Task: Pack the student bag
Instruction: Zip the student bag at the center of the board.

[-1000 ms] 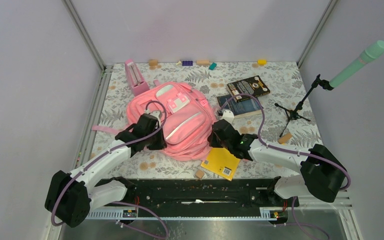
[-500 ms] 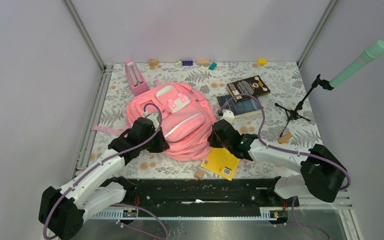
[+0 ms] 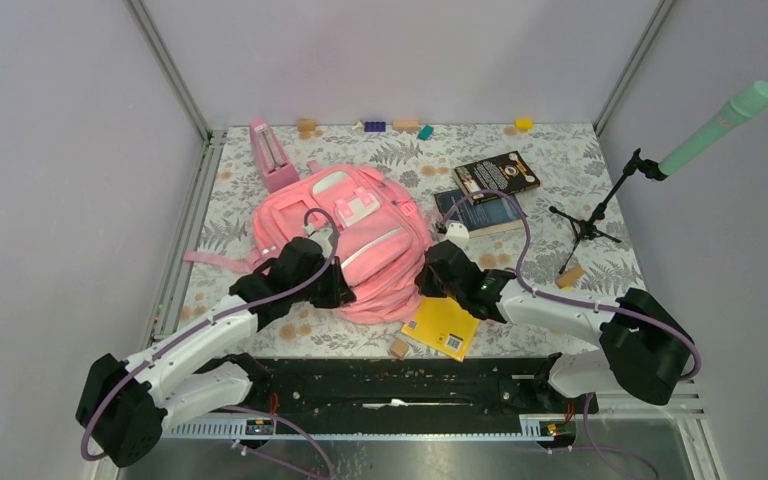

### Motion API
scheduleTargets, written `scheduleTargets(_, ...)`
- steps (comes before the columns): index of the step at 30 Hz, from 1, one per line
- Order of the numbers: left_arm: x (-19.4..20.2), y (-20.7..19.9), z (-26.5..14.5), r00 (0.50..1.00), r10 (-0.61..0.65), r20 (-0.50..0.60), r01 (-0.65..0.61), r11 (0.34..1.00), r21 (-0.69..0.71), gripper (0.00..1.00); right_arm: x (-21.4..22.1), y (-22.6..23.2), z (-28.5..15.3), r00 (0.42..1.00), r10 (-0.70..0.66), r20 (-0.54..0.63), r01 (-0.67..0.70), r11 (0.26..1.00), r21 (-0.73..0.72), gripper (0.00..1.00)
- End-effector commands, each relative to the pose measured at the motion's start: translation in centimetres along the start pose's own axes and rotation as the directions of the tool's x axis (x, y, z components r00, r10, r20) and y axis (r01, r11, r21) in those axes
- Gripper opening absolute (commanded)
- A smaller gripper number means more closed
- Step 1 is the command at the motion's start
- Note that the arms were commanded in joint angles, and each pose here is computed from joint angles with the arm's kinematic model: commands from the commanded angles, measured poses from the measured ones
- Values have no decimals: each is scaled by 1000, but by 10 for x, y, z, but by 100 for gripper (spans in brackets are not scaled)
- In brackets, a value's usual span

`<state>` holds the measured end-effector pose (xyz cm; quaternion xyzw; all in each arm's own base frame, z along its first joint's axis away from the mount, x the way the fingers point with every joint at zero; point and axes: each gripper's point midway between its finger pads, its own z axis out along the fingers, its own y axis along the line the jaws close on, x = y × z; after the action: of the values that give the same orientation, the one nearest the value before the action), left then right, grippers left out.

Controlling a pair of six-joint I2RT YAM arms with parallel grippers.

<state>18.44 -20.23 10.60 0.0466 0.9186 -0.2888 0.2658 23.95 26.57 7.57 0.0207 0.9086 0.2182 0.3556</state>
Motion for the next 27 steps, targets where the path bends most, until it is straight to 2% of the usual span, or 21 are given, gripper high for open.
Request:
scheduleTargets(1,-29,-46,0,996,-6,86,-6,991,131,0,-23,28,-5,996,65,64,-58,993,-107,0)
scheduleTargets(18,-46,-98,35,990,-42,135,20,987,158,0,-21,24,-7,996,50,68,-44,994,-98,0)
scheduleTargets(27,-66,-131,60,990,-2,143,-26,982,188,0,-21,25,-9,997,36,72,-28,995,-99,0)
